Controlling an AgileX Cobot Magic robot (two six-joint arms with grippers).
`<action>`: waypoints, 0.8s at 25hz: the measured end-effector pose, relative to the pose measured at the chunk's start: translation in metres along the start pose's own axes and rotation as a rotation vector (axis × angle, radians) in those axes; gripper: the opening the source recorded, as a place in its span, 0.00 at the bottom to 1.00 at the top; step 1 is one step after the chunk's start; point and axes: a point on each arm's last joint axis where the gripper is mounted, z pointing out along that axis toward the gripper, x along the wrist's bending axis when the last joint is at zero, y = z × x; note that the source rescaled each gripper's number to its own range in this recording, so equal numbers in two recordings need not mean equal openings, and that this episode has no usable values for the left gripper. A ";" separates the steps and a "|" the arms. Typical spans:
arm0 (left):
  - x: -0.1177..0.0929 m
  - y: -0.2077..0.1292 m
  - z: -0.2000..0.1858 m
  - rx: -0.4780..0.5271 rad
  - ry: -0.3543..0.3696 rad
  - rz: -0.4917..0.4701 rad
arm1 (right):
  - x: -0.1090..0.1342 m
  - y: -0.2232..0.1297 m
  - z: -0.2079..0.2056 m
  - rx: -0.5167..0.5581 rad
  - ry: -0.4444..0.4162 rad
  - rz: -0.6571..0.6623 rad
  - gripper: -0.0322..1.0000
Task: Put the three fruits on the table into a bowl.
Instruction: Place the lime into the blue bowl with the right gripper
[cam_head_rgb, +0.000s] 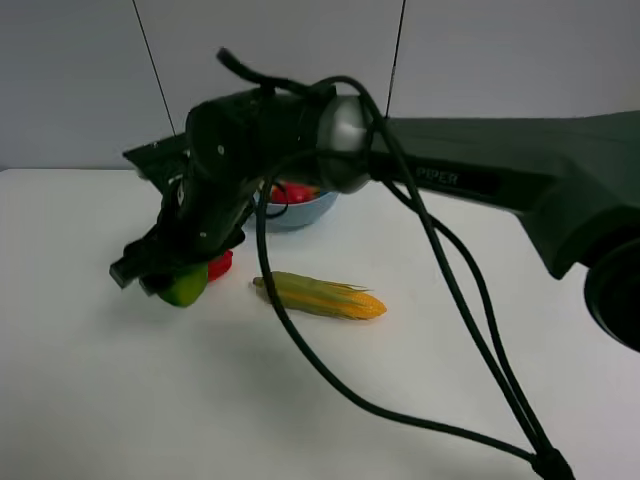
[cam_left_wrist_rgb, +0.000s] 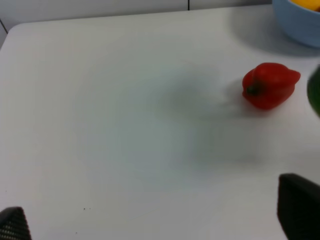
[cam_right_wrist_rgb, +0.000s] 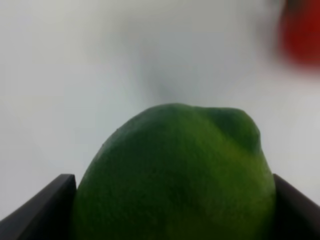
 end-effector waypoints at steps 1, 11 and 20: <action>0.000 0.000 0.000 0.000 0.000 0.000 | -0.007 0.009 -0.007 -0.031 -0.005 0.013 0.23; 0.000 0.000 0.000 0.000 0.000 0.000 | -0.140 0.045 -0.057 -0.210 -0.155 0.223 0.23; 0.000 0.000 0.000 0.000 0.000 0.000 | -0.209 0.043 -0.042 -0.285 -0.270 0.197 0.23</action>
